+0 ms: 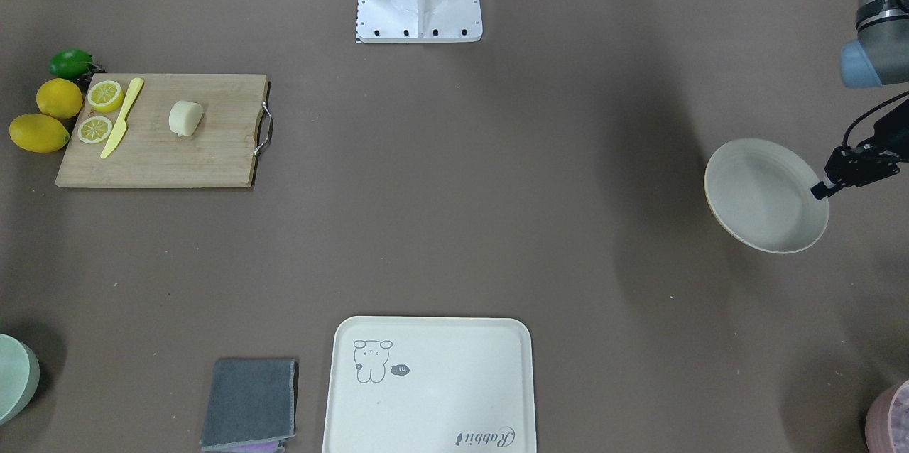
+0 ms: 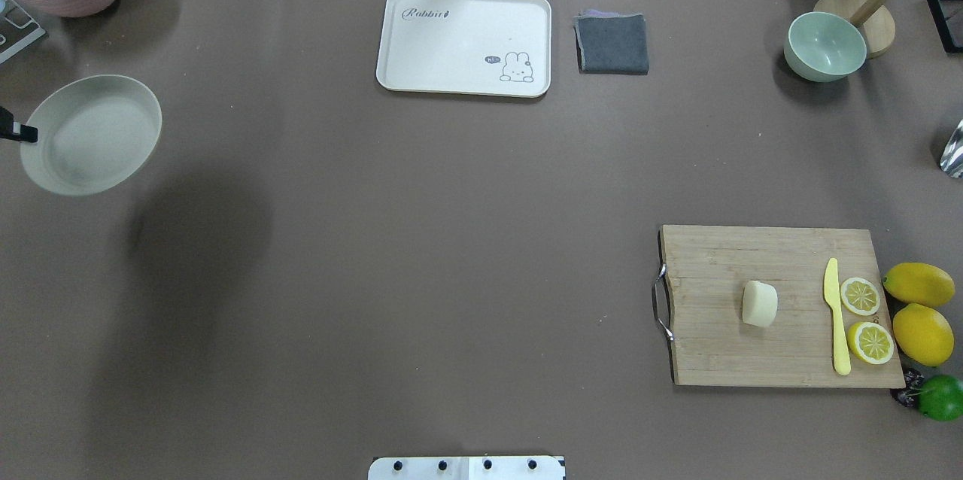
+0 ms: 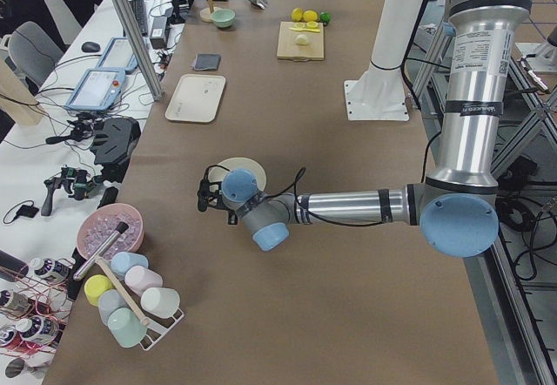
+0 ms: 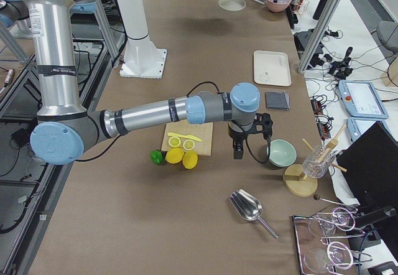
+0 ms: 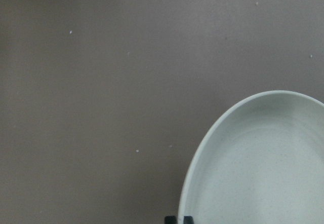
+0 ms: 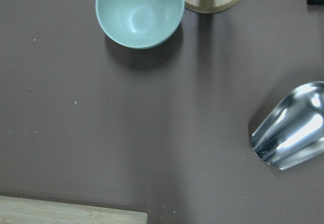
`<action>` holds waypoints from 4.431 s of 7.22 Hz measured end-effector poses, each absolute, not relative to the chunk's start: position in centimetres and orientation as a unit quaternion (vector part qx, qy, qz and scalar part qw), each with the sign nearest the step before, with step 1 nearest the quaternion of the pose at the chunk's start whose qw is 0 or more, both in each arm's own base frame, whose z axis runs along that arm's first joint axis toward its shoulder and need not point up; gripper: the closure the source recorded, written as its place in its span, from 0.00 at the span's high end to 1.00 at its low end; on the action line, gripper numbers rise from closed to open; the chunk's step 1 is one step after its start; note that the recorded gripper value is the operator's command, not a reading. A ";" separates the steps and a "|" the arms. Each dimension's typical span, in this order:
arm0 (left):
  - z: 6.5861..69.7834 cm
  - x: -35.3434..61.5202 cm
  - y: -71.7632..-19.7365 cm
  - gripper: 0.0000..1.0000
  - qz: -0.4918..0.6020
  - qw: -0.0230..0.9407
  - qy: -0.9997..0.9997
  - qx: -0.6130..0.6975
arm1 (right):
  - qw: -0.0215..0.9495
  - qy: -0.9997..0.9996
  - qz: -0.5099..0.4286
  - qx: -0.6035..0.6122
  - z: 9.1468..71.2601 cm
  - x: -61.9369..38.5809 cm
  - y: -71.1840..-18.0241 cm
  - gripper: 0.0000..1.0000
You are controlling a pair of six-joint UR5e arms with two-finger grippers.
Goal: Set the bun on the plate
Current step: 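Lift the plate with the left gripper toward table center while right arm approaches board, then lower the plate at center and release it while right gripper descends to bun, then grasp the pale bun with the right gripper and lift while left arm withdraws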
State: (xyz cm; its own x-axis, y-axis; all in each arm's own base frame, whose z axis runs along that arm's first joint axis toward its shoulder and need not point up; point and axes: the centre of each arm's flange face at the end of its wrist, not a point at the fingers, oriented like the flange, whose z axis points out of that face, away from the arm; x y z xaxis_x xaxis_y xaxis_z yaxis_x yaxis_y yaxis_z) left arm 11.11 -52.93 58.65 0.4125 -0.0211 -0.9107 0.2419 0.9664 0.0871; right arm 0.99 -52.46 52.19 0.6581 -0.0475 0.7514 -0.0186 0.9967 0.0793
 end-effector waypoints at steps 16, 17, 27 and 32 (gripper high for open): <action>25.3 56.3 -39.0 0.28 -0.204 0.849 0.479 0.088 | 0.891 -0.449 0.060 0.005 41.2 -21.3 -42.7 1.00; 25.5 56.6 -38.7 0.97 -0.202 0.851 0.478 0.086 | 0.893 -0.447 0.058 0.004 41.1 -22.0 -42.4 1.00; 24.3 52.2 -43.0 0.98 -0.222 0.839 0.488 0.092 | 0.922 -0.385 0.046 -0.002 46.9 -31.5 -32.9 0.85; 24.6 51.3 -43.8 0.98 -0.226 0.838 0.487 0.097 | 0.926 -0.375 0.041 0.005 47.6 -33.4 -32.5 0.00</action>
State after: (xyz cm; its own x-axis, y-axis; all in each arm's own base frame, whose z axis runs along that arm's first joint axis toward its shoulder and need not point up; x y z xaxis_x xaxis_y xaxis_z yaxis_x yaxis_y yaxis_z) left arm 51.33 -43.82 24.56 0.4245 -0.2844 -0.8596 0.4731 0.8791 -0.0572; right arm -33.36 -32.49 47.63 0.7160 0.0723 0.6943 -0.0803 0.9966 -0.0209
